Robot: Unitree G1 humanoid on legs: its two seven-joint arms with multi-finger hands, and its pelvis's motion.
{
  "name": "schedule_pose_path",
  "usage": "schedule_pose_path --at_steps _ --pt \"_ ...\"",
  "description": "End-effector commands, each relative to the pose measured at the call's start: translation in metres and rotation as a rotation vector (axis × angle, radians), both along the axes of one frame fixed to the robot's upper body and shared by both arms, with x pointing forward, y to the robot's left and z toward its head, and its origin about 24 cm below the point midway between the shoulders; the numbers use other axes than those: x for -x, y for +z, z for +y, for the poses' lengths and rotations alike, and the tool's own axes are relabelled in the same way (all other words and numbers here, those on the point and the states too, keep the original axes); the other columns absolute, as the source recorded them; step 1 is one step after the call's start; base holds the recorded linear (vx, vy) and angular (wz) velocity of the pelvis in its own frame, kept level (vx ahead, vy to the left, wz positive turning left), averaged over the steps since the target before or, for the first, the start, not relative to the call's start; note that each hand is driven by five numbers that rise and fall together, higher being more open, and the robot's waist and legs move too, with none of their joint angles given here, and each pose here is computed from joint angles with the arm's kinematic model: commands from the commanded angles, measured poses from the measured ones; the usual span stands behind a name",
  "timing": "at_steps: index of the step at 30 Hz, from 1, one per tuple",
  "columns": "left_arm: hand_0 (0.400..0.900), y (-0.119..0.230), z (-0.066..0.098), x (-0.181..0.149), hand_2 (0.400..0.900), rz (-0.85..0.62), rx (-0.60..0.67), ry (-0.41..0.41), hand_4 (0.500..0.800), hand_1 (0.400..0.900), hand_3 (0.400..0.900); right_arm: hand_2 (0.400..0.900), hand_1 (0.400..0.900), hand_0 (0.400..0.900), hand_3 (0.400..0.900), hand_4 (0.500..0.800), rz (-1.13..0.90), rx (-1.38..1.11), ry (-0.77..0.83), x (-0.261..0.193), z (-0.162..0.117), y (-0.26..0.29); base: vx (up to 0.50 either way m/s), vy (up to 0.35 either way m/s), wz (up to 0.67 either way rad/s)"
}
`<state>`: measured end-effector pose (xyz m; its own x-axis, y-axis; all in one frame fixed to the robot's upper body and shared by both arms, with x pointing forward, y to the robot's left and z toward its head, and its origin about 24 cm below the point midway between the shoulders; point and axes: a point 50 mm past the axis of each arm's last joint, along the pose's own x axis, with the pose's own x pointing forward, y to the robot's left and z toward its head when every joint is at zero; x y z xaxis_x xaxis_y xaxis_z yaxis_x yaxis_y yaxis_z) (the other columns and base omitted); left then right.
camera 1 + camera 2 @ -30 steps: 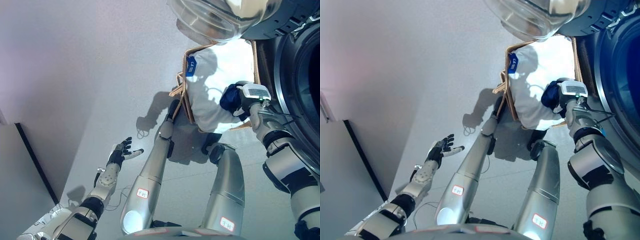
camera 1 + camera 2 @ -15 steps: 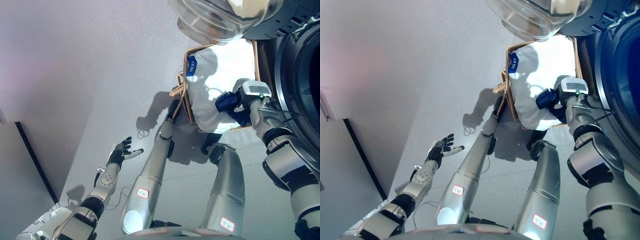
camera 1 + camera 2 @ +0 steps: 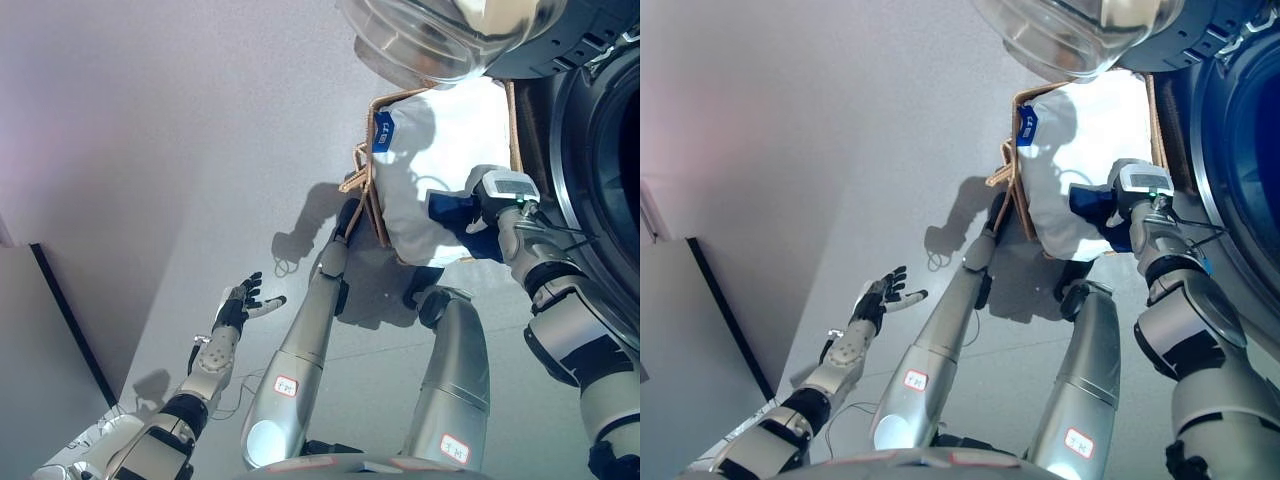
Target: Put the clothes in the basket into the washing machine.
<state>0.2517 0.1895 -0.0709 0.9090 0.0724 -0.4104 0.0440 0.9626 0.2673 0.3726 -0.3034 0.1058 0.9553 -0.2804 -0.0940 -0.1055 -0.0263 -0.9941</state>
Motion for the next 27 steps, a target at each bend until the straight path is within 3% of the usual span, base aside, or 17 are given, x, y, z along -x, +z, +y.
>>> schedule_pose_path --at_steps 1,7,17,27 --pt "0.900 -0.010 0.019 0.012 0.900 0.044 -0.032 0.094 0.800 0.900 0.900 0.400 0.400 0.400 0.400 0.500 -0.002 0.034 -0.016 0.005 -0.012 0.005 0.013 -0.003 -0.18" --pt "0.900 -0.010 0.022 0.012 0.900 0.045 -0.032 0.099 0.800 0.900 0.900 0.400 0.400 0.400 0.400 0.500 -0.042 -0.020 -0.009 0.001 -0.006 0.008 -0.004 -0.015 -0.11" --pt "0.900 -0.020 0.026 0.025 0.900 0.100 -0.027 0.113 0.800 0.900 0.900 0.400 0.400 0.400 0.400 0.500 -0.112 -0.442 -0.083 0.012 0.016 -0.038 -0.007 0.007 -0.15" --pt "0.900 -0.036 0.034 0.052 0.900 0.167 -0.055 0.158 0.800 0.900 0.900 0.400 0.400 0.400 0.400 0.500 -0.203 -1.097 -0.421 0.074 0.029 -0.131 -0.007 0.030 -0.19"
